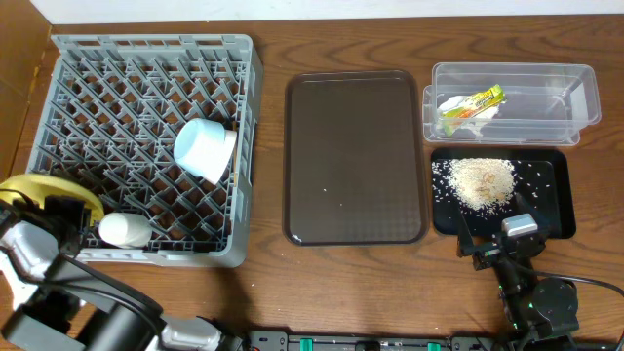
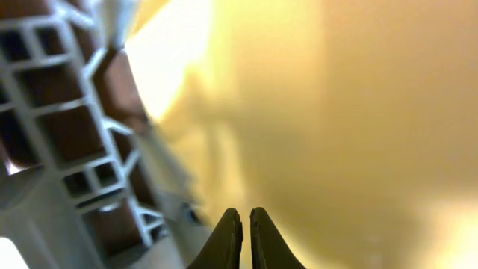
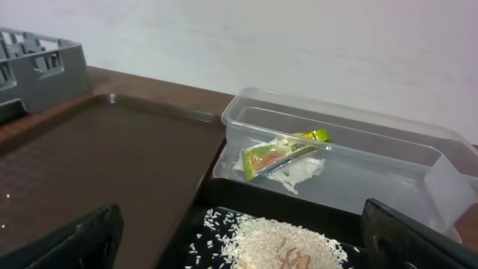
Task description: Sort waste into correct bins and load items into the dishwasher
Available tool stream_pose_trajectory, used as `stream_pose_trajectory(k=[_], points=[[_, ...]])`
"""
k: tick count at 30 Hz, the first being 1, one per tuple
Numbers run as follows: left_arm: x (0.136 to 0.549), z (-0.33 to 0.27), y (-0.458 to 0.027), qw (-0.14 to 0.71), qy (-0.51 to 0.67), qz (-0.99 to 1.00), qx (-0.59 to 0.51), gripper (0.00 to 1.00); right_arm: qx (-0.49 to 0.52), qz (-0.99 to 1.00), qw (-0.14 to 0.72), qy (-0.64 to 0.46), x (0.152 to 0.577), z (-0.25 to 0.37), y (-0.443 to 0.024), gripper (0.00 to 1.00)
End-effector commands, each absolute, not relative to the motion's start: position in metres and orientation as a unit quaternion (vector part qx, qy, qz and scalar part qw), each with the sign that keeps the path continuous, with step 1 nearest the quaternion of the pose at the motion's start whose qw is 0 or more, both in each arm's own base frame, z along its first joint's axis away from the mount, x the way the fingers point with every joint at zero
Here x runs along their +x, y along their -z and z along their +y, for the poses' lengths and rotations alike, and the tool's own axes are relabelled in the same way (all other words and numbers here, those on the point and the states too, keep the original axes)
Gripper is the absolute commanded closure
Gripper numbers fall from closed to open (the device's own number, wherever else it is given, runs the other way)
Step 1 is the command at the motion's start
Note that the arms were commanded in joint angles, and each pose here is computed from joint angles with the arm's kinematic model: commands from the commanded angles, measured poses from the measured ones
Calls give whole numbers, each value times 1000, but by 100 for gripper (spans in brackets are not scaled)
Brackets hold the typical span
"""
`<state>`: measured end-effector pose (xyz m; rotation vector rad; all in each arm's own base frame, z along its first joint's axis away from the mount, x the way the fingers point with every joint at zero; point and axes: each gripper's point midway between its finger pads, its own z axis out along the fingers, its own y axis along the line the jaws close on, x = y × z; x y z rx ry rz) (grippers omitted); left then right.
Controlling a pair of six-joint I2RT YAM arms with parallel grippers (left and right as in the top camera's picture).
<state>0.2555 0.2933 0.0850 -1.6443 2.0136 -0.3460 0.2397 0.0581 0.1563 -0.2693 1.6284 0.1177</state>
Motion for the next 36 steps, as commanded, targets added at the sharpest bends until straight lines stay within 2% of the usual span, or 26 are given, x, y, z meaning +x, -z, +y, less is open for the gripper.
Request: stream_pose_trajectory(k=[1, 7, 11, 13, 15, 17, 18, 24, 26, 31, 36], points=[[266, 289, -129, 319, 121, 756, -558, 92, -117, 726, 676, -53, 240, 57, -155, 1], [260, 278, -165, 350, 109, 756, -543, 92, -117, 726, 676, -53, 240, 57, -155, 1], [251, 259, -178, 343, 113, 759, -542, 83, -117, 726, 676, -53, 240, 57, -155, 1], [250, 245, -187, 343, 114, 768, -528, 62, -117, 726, 676, -53, 240, 57, -155, 1], [250, 227, -197, 347, 111, 786, -499, 46, -117, 726, 676, -53, 240, 57, -155, 1], [251, 203, -210, 353, 109, 808, -459, 35, -117, 726, 676, -53, 240, 57, -155, 1], [253, 186, -219, 360, 106, 824, -425, 32, -117, 726, 676, -53, 240, 57, -155, 1], [262, 89, -265, 414, 110, 874, -229, 26, -117, 726, 676, -53, 240, 57, -155, 1], [259, 62, -275, 425, 122, 877, -189, 16, -117, 726, 676, -53, 240, 57, -155, 1], [246, 16, -287, 430, 158, 878, -137, 14, -117, 726, 676, -53, 240, 57, -155, 1], [238, 1, -288, 427, 167, 881, -116, 10, -117, 726, 676, -53, 240, 57, -155, 1]])
